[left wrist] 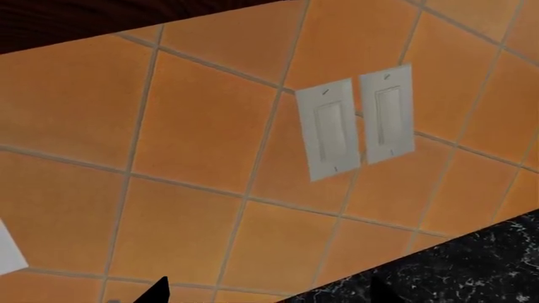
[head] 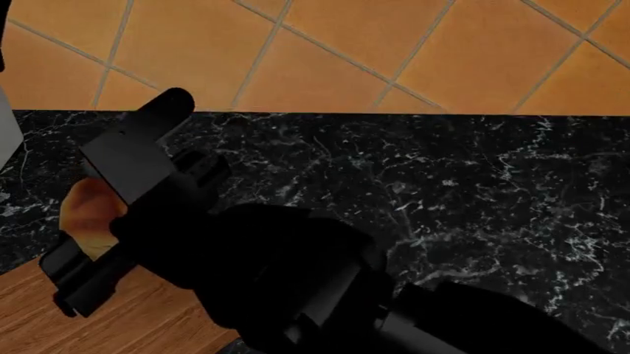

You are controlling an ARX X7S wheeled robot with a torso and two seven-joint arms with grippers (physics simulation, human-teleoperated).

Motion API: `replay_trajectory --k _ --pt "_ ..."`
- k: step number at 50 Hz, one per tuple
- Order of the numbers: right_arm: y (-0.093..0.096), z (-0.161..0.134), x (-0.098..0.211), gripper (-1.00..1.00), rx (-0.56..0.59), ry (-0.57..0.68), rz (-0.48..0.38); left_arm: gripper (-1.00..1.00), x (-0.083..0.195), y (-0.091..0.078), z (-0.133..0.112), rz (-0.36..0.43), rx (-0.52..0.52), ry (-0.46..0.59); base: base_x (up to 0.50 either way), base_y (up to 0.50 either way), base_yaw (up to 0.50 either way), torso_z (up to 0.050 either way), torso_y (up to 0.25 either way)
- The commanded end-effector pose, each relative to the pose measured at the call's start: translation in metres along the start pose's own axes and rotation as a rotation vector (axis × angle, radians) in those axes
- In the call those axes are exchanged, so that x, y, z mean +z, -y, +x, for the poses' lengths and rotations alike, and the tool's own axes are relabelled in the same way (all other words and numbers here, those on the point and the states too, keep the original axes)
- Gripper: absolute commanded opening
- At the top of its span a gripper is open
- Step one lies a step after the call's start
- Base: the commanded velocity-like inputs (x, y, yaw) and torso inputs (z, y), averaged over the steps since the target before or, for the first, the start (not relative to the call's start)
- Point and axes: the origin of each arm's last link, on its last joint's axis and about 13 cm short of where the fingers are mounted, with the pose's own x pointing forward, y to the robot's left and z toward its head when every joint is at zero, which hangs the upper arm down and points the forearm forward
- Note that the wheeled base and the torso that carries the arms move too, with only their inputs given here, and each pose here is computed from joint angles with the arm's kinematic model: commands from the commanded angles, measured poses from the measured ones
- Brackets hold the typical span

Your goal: Place all breads on the cutting board.

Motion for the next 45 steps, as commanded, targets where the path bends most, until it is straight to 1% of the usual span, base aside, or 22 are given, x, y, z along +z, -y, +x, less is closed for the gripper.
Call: replay_trajectory --k 1,5,6,15,23,29,41,45 --pt "-0.009 0.008 -0.015 -1.00 0.064 -0.065 -0.022 1.00 -0.001 0.002 0.000 -0.006 -0.002 0.027 0.00 0.00 0.00 0.000 0.000" --pt "-0.009 0.007 -0.015 -1.00 0.067 -0.070 -0.021 1.00 -0.001 0.002 0.001 -0.006 -0.004 0.027 0.00 0.00 0.00 0.000 0.000" --pt "-0.009 0.007 -0.014 1.00 0.066 -0.071 -0.020 1.00 -0.001 0.002 0.001 -0.006 -0.004 0.027 0.00 0.00 0.00 0.000 0.000" --pt "-0.008 0.001 -0.008 1.00 0.053 -0.059 -0.035 1.00 0.001 0.002 -0.002 -0.005 -0.001 0.031 0.00 0.00 0.00 0.000 0.000" --pt "-0.005 -0.021 0.027 1.00 0.045 0.015 -0.090 1.00 0.001 0.002 -0.001 -0.006 -0.003 0.032 0.00 0.00 0.00 0.000 0.000" --pt "0.000 -0.041 0.053 1.00 0.015 0.070 -0.144 1.00 0.005 0.003 -0.002 -0.002 -0.005 0.040 0.00 0.00 0.00 0.000 0.000" --pt "-0.003 -0.071 0.076 1.00 -0.021 0.100 -0.183 1.00 0.010 0.004 -0.002 0.006 -0.008 0.047 0.00 0.00 0.00 0.000 0.000" --pt "-0.004 -0.074 0.078 1.00 -0.027 0.106 -0.187 1.00 0.010 0.005 -0.003 0.006 -0.010 0.049 0.00 0.00 0.00 0.000 0.000"
